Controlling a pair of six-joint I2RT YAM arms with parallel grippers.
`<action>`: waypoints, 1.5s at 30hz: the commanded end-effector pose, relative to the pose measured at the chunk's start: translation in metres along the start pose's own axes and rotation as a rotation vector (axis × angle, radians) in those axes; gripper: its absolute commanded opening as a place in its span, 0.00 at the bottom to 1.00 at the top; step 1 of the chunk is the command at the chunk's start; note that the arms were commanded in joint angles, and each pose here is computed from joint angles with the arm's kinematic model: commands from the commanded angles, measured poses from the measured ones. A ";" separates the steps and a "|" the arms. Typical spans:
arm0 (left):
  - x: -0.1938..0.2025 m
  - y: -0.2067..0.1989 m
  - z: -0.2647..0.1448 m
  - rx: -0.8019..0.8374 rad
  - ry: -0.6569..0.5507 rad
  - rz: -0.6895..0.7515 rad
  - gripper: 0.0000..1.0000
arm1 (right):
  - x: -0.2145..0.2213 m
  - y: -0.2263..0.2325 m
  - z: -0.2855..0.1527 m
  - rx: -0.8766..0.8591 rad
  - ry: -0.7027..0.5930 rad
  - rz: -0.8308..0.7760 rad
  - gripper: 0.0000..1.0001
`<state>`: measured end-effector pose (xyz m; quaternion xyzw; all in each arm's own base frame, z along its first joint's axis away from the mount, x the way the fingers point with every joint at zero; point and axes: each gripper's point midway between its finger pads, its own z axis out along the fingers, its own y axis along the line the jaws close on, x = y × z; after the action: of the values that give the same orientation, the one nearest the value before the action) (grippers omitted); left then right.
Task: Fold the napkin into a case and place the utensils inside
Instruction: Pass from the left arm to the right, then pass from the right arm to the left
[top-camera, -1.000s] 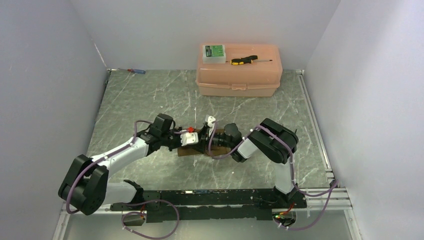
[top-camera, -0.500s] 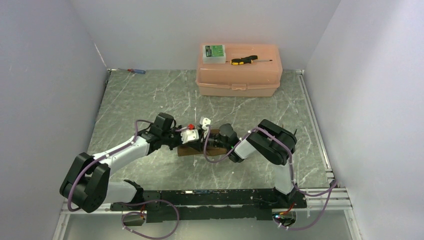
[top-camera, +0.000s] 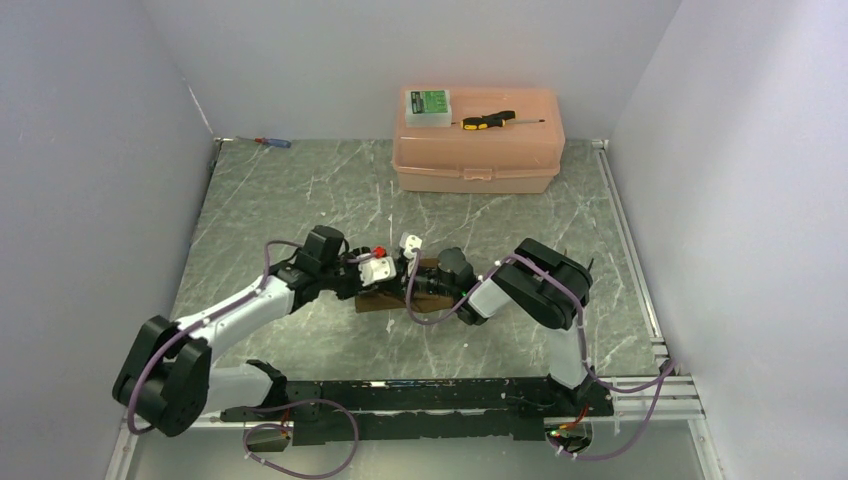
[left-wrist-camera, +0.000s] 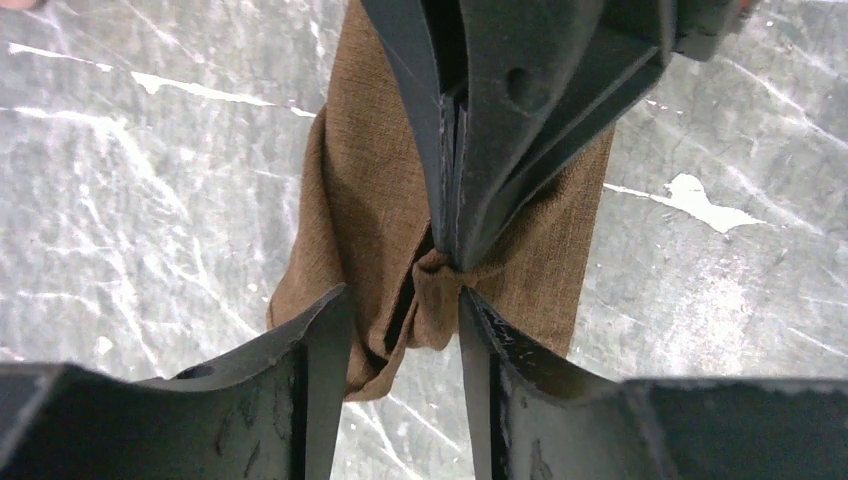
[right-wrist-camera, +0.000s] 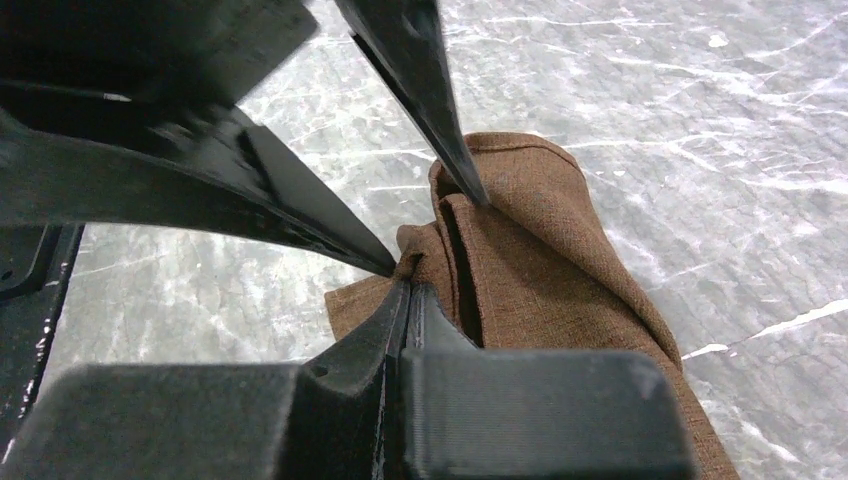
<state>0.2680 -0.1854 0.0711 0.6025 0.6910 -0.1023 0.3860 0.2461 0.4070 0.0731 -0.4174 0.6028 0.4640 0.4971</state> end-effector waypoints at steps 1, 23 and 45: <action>-0.013 0.007 -0.021 -0.061 -0.046 0.074 0.54 | -0.013 -0.009 0.004 0.016 -0.058 -0.002 0.00; 0.031 -0.074 -0.003 0.400 -0.012 0.335 0.35 | -0.015 -0.012 -0.006 -0.002 -0.089 0.061 0.00; 0.063 -0.059 0.012 0.322 0.110 0.405 0.36 | -0.014 -0.003 -0.011 -0.069 -0.102 0.115 0.00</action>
<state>0.2168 -0.1718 0.0191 0.7768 0.5495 -0.1288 0.2793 0.2530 0.3951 0.0776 -0.3712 0.6075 0.5131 0.4795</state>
